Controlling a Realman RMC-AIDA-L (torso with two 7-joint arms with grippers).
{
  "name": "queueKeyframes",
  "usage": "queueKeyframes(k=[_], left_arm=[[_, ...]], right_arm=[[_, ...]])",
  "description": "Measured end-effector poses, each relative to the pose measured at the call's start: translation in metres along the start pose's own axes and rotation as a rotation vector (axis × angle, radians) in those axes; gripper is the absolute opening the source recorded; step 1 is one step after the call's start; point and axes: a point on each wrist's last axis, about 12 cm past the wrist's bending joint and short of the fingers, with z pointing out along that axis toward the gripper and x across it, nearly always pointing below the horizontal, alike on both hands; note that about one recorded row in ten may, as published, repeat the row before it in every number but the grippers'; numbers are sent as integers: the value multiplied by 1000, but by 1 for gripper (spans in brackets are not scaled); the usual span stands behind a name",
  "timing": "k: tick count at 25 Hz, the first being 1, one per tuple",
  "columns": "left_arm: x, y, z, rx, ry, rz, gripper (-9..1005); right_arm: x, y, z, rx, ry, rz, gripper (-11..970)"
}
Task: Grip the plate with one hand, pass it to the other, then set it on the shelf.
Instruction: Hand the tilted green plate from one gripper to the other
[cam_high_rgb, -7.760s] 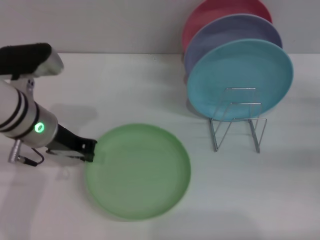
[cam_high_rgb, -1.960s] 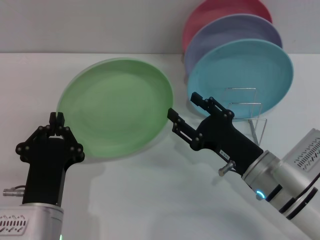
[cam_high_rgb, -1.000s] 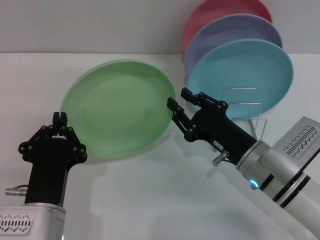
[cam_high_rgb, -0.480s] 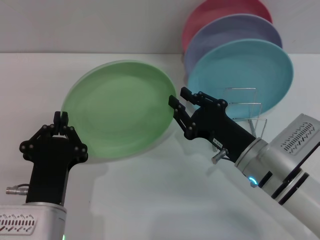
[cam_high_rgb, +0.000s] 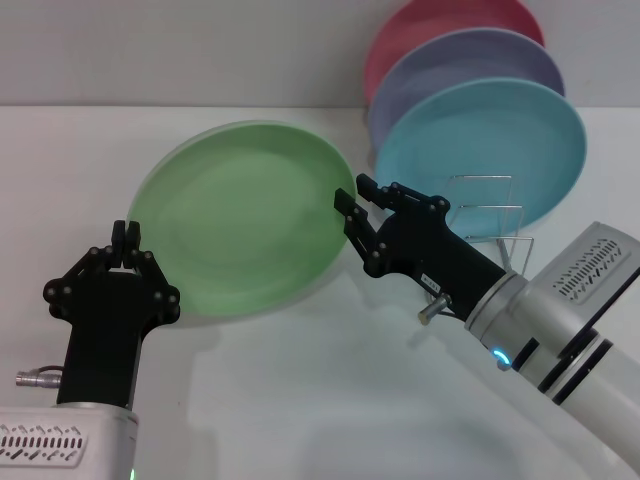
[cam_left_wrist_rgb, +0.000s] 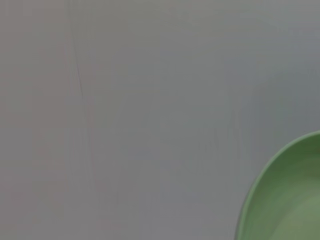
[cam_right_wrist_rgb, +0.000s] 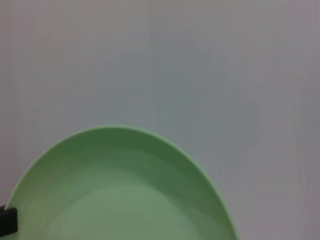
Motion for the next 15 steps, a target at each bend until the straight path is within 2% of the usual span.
queueKeyframes(k=[15], left_arm=[[1, -1, 0, 6, 6, 2, 60]], right_arm=[[0, -3, 2, -3, 11, -7, 212]])
